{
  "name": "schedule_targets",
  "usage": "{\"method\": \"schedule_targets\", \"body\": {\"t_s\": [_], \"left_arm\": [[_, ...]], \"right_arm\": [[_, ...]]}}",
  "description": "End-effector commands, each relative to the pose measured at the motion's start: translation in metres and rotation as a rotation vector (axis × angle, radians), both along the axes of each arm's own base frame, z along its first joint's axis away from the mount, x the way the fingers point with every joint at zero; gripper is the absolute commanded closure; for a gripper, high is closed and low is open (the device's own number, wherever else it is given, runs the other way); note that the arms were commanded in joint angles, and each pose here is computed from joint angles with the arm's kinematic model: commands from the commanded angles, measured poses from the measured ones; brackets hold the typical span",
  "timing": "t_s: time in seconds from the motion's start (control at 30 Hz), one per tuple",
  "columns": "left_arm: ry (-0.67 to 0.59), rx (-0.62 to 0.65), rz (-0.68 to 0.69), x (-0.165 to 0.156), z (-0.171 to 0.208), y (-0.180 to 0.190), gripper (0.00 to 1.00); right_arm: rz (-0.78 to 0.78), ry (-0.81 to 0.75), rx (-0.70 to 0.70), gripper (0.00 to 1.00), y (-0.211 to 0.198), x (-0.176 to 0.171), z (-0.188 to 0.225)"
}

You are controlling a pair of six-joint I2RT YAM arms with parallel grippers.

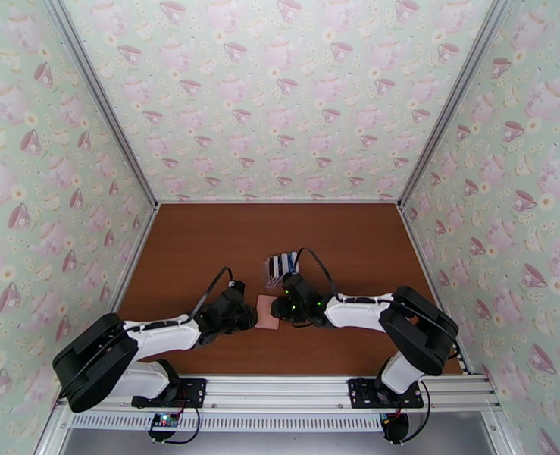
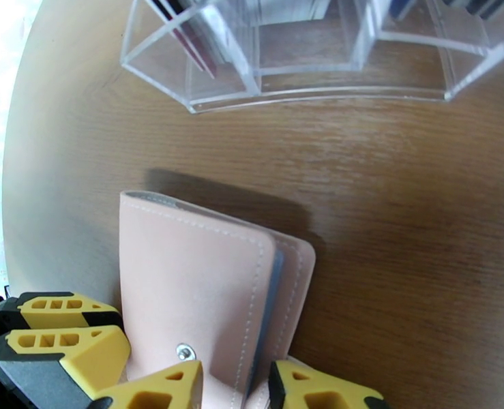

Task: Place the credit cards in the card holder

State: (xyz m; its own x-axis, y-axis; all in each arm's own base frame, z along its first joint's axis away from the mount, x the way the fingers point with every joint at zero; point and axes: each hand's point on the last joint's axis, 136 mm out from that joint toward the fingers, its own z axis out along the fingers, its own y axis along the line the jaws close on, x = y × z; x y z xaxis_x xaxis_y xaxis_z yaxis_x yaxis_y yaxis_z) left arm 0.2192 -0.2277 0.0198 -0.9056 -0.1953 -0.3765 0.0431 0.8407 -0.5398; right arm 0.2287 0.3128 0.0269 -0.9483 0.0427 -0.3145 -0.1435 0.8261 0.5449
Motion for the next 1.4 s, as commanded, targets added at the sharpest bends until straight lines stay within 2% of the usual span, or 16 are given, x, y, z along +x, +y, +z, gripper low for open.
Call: {"method": "schedule_targets", "body": {"t_s": [0.0,0.77,1.1,1.37], "left_arm": [[0.036,0.019,-0.020,-0.007,-0.009,0.001,0.76],[0.039,0.009,-0.029,-0.003,-0.010,-0.006,0.77],[0.021,0.021,-0.030,0.001,0.001,-0.002,0.66],[0.007,0.016,-0.020,0.007,0.011,0.005,0.65]], "right_arm": [[0.011,0.018,0.024,0.67,0.007,-0.002,0.004],[0.038,0.021,0.032,0.68,0.016,0.000,0.012],[0.026,0.006,0.095,0.68,0.020,0.000,0.032],[0.026,0.014,0.157,0.68,0.027,-0.001,0.042]]}}
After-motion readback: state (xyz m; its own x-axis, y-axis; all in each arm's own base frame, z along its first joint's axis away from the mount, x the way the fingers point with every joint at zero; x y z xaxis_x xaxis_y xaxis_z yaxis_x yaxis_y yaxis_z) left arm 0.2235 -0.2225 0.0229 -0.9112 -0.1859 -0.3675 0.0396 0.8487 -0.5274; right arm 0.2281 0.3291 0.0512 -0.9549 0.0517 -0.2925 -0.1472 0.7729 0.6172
